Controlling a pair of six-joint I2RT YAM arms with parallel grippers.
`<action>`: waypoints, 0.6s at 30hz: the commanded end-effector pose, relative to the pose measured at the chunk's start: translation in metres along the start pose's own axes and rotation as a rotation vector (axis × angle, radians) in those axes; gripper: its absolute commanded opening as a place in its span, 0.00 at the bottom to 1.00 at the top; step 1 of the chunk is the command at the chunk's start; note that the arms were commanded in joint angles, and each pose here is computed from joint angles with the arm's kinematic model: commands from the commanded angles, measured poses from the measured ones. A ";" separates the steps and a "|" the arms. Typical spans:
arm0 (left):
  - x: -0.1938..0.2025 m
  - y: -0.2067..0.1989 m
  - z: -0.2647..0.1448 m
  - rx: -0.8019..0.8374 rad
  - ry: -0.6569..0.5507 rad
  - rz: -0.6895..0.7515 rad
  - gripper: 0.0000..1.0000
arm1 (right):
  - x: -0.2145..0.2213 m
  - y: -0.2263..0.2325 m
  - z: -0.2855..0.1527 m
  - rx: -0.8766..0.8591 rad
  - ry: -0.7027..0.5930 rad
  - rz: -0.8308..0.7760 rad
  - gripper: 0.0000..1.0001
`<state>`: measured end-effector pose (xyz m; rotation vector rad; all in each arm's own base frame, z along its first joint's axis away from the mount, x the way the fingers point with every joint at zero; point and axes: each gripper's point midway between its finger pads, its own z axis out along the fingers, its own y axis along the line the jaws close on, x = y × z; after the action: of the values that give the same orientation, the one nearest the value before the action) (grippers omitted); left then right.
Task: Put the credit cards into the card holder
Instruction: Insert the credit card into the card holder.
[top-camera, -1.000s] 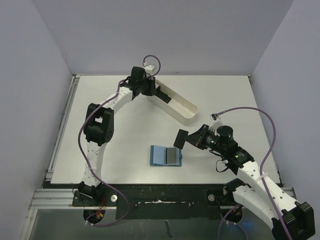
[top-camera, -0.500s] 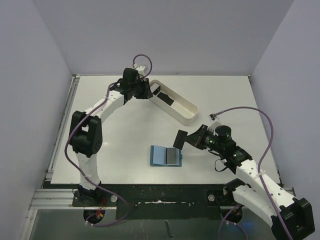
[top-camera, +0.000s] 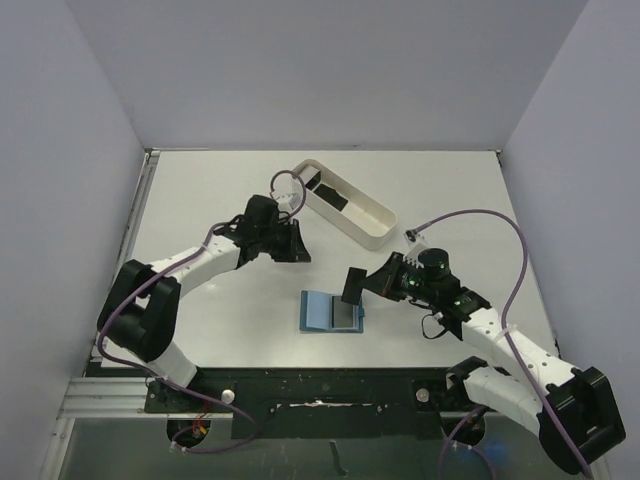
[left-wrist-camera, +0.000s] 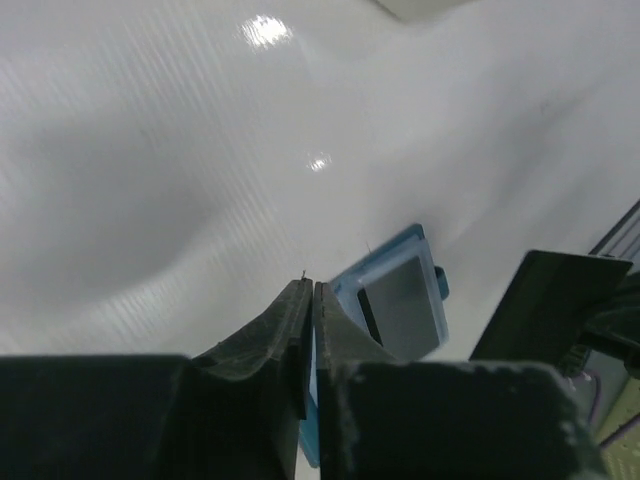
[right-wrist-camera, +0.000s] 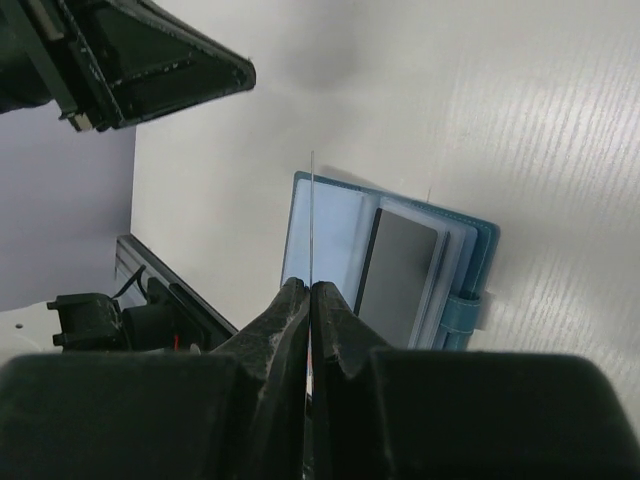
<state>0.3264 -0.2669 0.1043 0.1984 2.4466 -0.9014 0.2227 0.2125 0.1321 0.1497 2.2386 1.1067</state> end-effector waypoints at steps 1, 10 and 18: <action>0.000 -0.044 -0.014 0.153 -0.047 0.059 0.00 | -0.003 0.012 0.008 -0.056 0.005 -0.053 0.00; 0.057 -0.044 -0.011 0.181 0.041 0.029 0.00 | 0.012 0.011 0.030 -0.057 0.061 -0.048 0.00; 0.093 -0.016 -0.004 0.124 0.088 -0.007 0.00 | 0.024 0.006 0.047 -0.068 0.108 -0.020 0.00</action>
<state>0.2331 -0.2747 0.0560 0.2671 2.5661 -1.0349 0.2220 0.2424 0.0911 0.0857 2.3527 1.1340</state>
